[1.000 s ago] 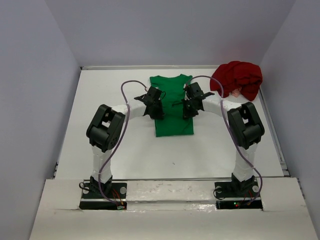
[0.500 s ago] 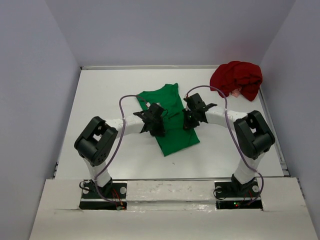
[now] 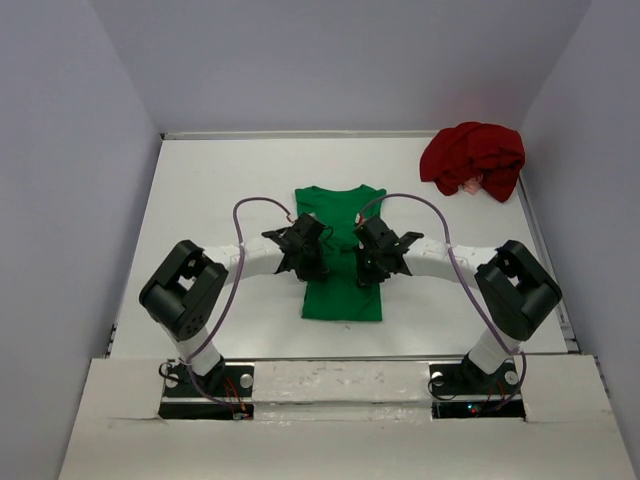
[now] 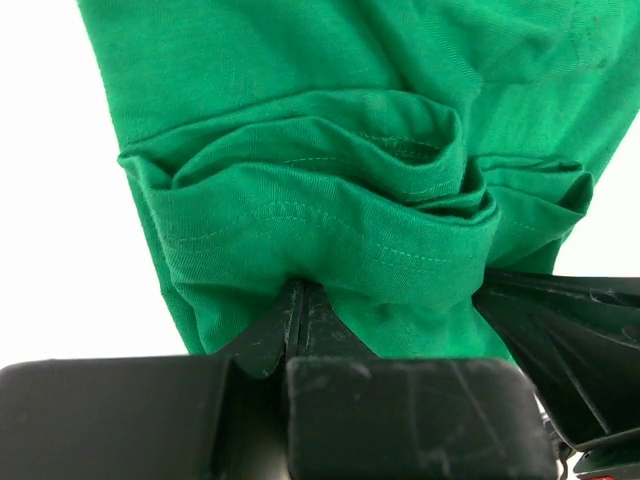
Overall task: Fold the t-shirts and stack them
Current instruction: Fold the tshirt
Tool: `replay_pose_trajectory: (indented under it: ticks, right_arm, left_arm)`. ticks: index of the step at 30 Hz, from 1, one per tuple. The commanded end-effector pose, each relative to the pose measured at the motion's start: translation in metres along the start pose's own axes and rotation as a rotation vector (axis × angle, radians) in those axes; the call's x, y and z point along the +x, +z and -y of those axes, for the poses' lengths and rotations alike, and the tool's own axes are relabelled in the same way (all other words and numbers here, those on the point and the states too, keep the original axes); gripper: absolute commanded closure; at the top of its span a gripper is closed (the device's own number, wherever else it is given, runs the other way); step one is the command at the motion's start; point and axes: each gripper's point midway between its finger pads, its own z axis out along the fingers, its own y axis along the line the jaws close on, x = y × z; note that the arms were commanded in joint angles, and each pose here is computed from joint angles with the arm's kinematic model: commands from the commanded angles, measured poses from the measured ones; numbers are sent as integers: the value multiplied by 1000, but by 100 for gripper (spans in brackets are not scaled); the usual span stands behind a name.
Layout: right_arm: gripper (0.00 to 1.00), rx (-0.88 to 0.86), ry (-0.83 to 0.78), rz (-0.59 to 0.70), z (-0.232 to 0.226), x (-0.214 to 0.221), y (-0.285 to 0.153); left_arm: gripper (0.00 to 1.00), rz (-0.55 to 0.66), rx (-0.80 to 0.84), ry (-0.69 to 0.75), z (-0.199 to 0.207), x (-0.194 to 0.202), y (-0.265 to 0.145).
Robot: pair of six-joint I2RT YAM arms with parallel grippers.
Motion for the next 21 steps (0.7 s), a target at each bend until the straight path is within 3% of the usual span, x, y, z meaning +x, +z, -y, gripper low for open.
replay_pose_trajectory:
  ticks: [1,12,21]
  right_arm:
    - [100,79,22,-109,16,40,1]
    - [100,109,0,-82,17,38,-3]
    - [100,160,-54,-6,15,14,-30]
  left_arm:
    - [100,-52,-89,5,-27,25,-8]
    - [100,-2,-122,-2,-34,19,-25]
    - [100,150,-199,48,-31,-11,-52]
